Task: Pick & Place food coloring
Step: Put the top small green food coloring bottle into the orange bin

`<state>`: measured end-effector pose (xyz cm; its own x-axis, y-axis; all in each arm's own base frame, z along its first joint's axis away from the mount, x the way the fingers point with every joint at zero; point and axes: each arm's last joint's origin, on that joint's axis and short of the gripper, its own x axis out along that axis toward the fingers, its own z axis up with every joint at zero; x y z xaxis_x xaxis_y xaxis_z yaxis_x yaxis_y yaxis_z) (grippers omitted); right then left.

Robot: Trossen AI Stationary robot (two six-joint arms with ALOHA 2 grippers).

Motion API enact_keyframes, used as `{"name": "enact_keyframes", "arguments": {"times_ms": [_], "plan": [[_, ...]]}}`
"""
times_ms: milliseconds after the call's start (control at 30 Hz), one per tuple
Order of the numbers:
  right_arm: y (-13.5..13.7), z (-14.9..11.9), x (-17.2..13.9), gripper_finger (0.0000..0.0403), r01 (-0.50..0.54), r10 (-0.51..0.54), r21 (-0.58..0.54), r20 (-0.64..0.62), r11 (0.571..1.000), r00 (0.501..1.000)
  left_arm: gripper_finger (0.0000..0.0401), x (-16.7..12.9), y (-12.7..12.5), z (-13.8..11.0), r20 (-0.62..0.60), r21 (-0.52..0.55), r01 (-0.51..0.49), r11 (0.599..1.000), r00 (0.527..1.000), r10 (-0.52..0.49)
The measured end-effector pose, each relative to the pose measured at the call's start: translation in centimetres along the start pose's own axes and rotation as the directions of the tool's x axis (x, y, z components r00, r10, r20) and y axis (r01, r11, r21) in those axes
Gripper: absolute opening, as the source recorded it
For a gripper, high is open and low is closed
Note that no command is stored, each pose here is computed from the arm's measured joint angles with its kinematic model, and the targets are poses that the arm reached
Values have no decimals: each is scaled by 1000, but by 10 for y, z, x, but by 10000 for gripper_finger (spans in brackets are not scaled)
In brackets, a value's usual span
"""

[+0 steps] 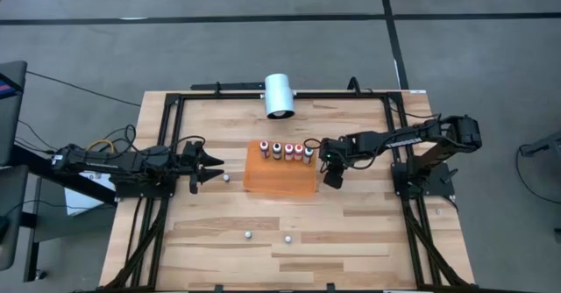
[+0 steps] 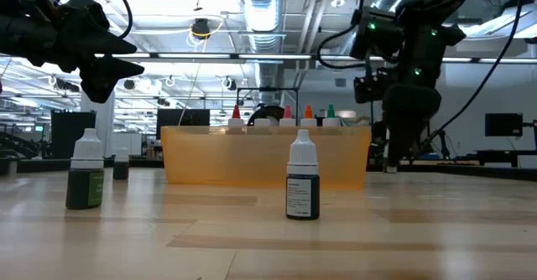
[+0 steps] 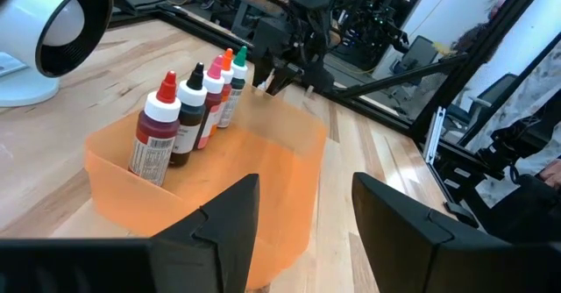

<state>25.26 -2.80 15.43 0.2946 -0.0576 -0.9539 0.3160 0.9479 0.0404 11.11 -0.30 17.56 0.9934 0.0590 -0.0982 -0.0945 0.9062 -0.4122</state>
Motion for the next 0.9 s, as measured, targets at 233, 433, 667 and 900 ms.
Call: {"name": "enact_keyframes", "arguments": {"times_ms": [233, 433, 667, 900], "plan": [[2, 9, -14, 73, 12, -13, -16, -39, 1000, 999, 176, 0, 0, 0, 0, 0, 0, 1000, 1000, 0], [10, 23, -35, 73, 6, -9, -63, -58, 998, 998, 176, 0, 0, 0, 0, 0, 0, 1000, 1000, 0], [34, 45, -74, 75, -29, 29, -154, -3, 988, 1000, 176, 0, 0, 0, -1, 0, 1, 1000, 1000, -1], [62, 63, -110, 75, -72, 100, -214, 122, 974, 988, 176, 0, 0, 0, 0, 7, 1, 1000, 1000, -1]]}}
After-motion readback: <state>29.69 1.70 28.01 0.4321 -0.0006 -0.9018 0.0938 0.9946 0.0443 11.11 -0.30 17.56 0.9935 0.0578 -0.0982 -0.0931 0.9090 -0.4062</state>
